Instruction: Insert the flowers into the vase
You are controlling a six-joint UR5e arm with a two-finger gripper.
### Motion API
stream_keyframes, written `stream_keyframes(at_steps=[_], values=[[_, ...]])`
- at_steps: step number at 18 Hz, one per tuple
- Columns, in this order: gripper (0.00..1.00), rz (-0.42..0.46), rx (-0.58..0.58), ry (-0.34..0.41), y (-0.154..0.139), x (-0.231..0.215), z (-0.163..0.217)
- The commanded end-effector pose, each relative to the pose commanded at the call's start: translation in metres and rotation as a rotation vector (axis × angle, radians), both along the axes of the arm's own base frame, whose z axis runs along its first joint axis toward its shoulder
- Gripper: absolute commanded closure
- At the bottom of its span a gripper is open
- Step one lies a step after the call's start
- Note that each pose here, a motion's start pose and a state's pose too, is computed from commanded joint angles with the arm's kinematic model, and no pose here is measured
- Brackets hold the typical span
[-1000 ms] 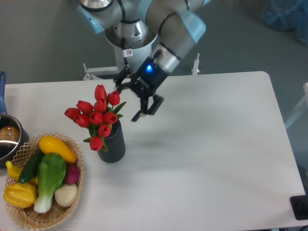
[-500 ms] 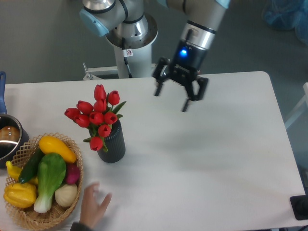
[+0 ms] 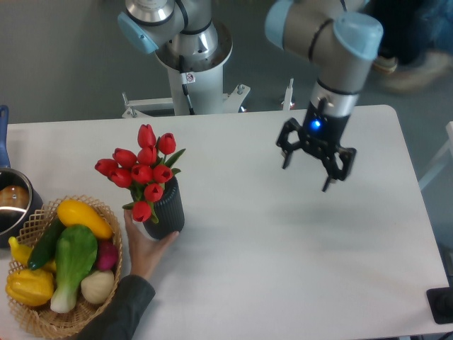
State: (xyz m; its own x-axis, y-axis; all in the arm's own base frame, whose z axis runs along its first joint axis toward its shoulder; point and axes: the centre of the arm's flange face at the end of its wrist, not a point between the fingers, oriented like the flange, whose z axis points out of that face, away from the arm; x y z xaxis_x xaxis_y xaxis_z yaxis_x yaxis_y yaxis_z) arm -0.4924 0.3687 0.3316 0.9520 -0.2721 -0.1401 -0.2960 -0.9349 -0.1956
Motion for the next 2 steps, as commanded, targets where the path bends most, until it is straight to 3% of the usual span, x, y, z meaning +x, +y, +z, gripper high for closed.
stream_keyframes(at_steps=[2], values=[[0.00, 0.002, -0.021, 0.007, -0.0012, -0.0026, -0.0024]])
